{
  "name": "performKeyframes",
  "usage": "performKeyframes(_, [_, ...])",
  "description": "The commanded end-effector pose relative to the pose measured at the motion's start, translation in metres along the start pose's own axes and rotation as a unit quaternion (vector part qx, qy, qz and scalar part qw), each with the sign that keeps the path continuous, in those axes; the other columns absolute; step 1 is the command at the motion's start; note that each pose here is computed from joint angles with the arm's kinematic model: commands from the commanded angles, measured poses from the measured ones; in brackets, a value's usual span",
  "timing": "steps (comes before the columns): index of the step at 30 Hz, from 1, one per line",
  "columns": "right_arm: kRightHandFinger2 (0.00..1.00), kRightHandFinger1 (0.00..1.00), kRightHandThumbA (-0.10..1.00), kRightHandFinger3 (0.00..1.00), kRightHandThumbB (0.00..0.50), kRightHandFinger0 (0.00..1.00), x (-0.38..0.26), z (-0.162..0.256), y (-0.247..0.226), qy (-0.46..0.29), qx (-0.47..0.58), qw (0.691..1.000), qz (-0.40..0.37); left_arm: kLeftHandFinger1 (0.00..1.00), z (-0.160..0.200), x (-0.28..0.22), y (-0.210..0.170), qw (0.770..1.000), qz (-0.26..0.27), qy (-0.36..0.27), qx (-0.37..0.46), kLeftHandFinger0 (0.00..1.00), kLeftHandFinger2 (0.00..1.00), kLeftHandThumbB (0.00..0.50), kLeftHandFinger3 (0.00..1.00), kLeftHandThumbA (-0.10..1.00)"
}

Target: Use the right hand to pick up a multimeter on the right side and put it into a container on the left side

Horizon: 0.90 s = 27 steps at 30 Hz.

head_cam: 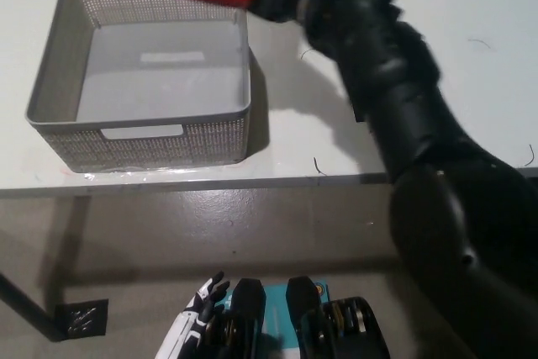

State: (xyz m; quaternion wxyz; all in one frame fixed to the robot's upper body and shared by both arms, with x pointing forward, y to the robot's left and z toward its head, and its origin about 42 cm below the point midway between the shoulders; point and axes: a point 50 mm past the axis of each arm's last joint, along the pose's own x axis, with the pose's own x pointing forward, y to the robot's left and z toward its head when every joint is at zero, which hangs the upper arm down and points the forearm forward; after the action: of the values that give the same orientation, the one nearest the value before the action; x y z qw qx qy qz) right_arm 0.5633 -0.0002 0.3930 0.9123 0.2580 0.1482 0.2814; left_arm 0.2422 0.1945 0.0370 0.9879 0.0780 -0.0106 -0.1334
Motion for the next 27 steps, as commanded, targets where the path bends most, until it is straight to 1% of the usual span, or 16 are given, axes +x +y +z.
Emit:
performKeyframes(1, [0.86, 0.31, -0.10, 0.80, 0.149, 0.00, 0.003, 0.044, 0.073, -0.073, -0.088, 0.993, 0.041, 1.00, 0.012, 0.003, 0.001, 0.999, -0.012, -0.031, 0.005, 1.00, 1.00, 0.417, 1.00, 1.00])
performKeyframes(2, [0.83, 0.32, -0.10, 0.94, 0.165, 0.00, 0.005, 0.039, 0.077, -0.065, -0.103, 0.992, 0.040, 1.00, 0.011, 0.002, 0.001, 0.999, -0.012, -0.031, 0.008, 1.00, 1.00, 0.415, 1.00, 1.00])
performKeyframes(3, [0.85, 0.32, -0.10, 1.00, 0.171, 0.00, 0.007, 0.035, 0.080, -0.059, -0.120, 0.990, 0.040, 1.00, 0.011, 0.002, 0.000, 0.999, -0.014, -0.030, 0.009, 1.00, 1.00, 0.421, 1.00, 1.00])
performKeyframes(6, [0.90, 0.38, -0.10, 1.00, 0.193, 0.00, 0.010, 0.025, 0.083, -0.057, -0.217, 0.974, 0.022, 1.00, 0.012, 0.003, -0.002, 0.999, -0.018, -0.034, 0.014, 1.00, 1.00, 0.423, 1.00, 1.00])
performKeyframes(7, [0.86, 0.38, -0.10, 0.94, 0.193, 0.00, 0.012, 0.020, 0.083, -0.062, -0.270, 0.961, 0.016, 1.00, 0.012, 0.003, -0.002, 0.999, -0.019, -0.034, 0.017, 1.00, 1.00, 0.425, 1.00, 1.00])
performKeyframes(8, [0.78, 0.35, -0.10, 0.68, 0.231, 0.00, 0.014, 0.014, 0.084, -0.065, -0.358, 0.931, -0.003, 1.00, 0.012, 0.003, -0.003, 0.999, -0.021, -0.031, 0.015, 1.00, 1.00, 0.432, 1.00, 1.00])
performKeyframes(9, [0.80, 0.38, -0.10, 0.62, 0.242, 0.00, 0.015, 0.008, 0.084, -0.060, -0.403, 0.913, -0.023, 1.00, 0.013, 0.003, -0.004, 0.999, -0.022, -0.029, 0.014, 1.00, 1.00, 0.435, 1.00, 1.00])
performKeyframes(11, [0.82, 0.44, -0.10, 0.63, 0.225, 0.05, 0.018, -0.003, 0.082, -0.066, -0.474, 0.877, -0.046, 1.00, 0.014, 0.002, -0.004, 0.999, -0.027, -0.029, 0.016, 1.00, 1.00, 0.440, 1.00, 1.00])
performKeyframes(14, [0.80, 0.47, -0.10, 0.73, 0.167, 0.00, 0.019, -0.010, 0.074, -0.076, -0.505, 0.857, -0.070, 1.00, 0.015, 0.004, -0.005, 0.999, -0.036, -0.031, 0.022, 1.00, 1.00, 0.446, 1.00, 1.00])
performKeyframes(18, [0.93, 0.68, -0.10, 0.79, 0.142, 0.10, 0.018, -0.010, 0.065, -0.088, -0.534, 0.835, -0.100, 1.00, 0.018, 0.006, -0.005, 0.998, -0.043, -0.034, 0.034, 1.00, 1.00, 0.427, 1.00, 1.00])
performKeyframes(22, [0.93, 0.65, -0.10, 0.76, 0.135, 0.11, 0.017, -0.006, 0.061, -0.100, -0.544, 0.826, -0.113, 1.00, 0.020, 0.009, -0.004, 0.998, -0.047, -0.031, 0.027, 1.00, 1.00, 0.447, 1.00, 1.00])
performKeyframes(23, [0.94, 0.65, -0.10, 0.76, 0.151, 0.14, 0.017, -0.005, 0.061, -0.102, -0.547, 0.822, -0.117, 1.00, 0.020, 0.009, -0.005, 0.998, -0.048, -0.031, 0.028, 1.00, 1.00, 0.455, 1.00, 1.00])
performKeyframes(24, [0.95, 0.67, -0.10, 0.77, 0.163, 0.19, 0.017, -0.004, 0.061, -0.105, -0.551, 0.819, -0.120, 1.00, 0.020, 0.010, -0.005, 0.998, -0.048, -0.031, 0.026, 1.00, 1.00, 0.472, 1.00, 1.00])
performKeyframes(25, [1.00, 0.83, -0.10, 0.90, 0.179, 0.36, 0.017, -0.003, 0.061, -0.112, -0.558, 0.813, -0.125, 1.00, 0.020, 0.010, -0.005, 0.998, -0.048, -0.030, 0.023, 1.00, 1.00, 0.481, 1.00, 1.00])
performKeyframes(26, [1.00, 0.99, 0.02, 0.99, 0.232, 0.60, 0.016, -0.002, 0.060, -0.119, -0.560, 0.810, -0.128, 1.00, 0.020, 0.011, -0.005, 0.998, -0.049, -0.030, 0.025, 1.00, 1.00, 0.484, 1.00, 1.00])
performKeyframes(27, [1.00, 0.99, 0.13, 0.98, 0.249, 0.67, 0.016, -0.002, 0.060, -0.124, -0.559, 0.810, -0.128, 1.00, 0.020, 0.011, -0.006, 0.998, -0.050, -0.031, 0.027, 1.00, 1.00, 0.485, 1.00, 1.00])
